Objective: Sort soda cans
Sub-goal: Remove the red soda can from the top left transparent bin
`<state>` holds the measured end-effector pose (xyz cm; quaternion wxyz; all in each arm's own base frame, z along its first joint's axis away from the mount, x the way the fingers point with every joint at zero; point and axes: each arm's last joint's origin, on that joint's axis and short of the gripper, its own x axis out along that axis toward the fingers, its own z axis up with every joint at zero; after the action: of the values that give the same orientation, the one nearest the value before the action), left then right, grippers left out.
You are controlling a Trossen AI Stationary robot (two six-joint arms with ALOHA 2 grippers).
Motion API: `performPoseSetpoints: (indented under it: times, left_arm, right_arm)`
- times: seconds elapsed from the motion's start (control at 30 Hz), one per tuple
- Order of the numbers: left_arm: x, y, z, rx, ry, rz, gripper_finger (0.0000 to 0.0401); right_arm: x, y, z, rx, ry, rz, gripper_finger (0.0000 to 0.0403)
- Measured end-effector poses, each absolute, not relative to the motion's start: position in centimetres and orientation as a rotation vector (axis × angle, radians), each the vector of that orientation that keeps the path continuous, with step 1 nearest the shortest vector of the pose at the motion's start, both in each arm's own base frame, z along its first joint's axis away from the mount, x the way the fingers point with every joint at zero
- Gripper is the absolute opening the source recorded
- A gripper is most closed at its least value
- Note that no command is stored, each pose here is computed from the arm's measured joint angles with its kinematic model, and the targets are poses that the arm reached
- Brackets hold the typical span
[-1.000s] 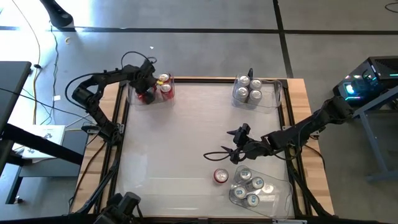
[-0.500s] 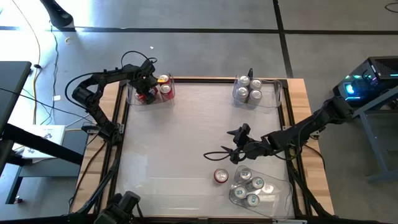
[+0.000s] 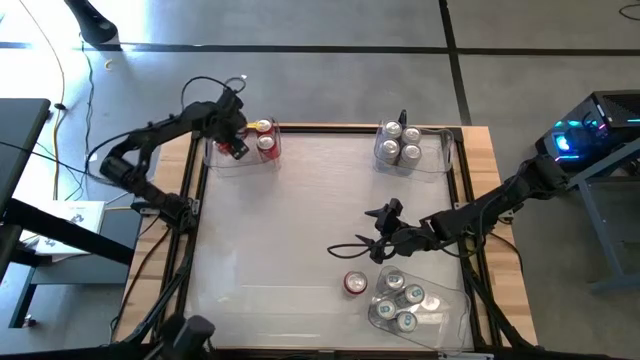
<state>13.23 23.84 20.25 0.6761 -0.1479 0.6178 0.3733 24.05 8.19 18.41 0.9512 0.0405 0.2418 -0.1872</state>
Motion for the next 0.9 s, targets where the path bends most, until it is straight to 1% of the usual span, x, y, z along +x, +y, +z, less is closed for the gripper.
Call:
performPoseSetpoints:
  times: [0.17, 0.27, 0.33, 0.43, 0.53, 0.6, 0.67, 0.8, 0.9]
  left_arm:
    - [13.0, 22.4, 24.3, -0.249, 1.191, 0.946, 0.0285]
    - [13.1, 21.1, 27.1, -0.211, 1.006, 1.007, 0.0285]
    - [13.2, 20.0, 28.9, -0.184, 0.881, 1.008, 0.0285]
    - [13.6, 17.7, 31.2, -0.153, 0.725, 0.940, 0.0285]
    - [14.8, 14.9, 32.5, -0.140, 0.578, 0.781, 0.0285]
    - [15.9, 12.8, 32.3, -0.136, 0.492, 0.660, 0.0285]
    - [17.2, 10.5, 31.0, -0.139, 0.415, 0.552, 0.0285]
    - [19.2, 5.7, 26.9, -0.115, 0.285, 0.390, 0.0285]
    - [19.7, 2.2, 23.7, -0.066, 0.235, 0.335, 0.0285]
  right_arm:
    - [24.1, 8.2, 18.5, 0.078, 0.487, -0.378, 0.0348]
    - [24.1, 8.2, 18.5, 0.075, 0.488, -0.377, 0.0348]
    - [24.1, 8.2, 18.5, 0.075, 0.486, -0.377, 0.0348]
    - [24.2, 8.2, 18.6, 0.085, 0.472, -0.374, 0.0348]
    - [24.3, 8.3, 18.8, 0.084, 0.453, -0.368, 0.0348]
    - [24.4, 8.3, 19.0, 0.078, 0.438, -0.361, 0.0348]
    - [24.5, 8.4, 19.1, 0.080, 0.418, -0.359, 0.0348]
    - [24.6, 8.4, 19.4, 0.080, 0.393, -0.353, 0.0348]
    - [24.8, 8.4, 19.6, 0.094, 0.370, -0.345, 0.0348]
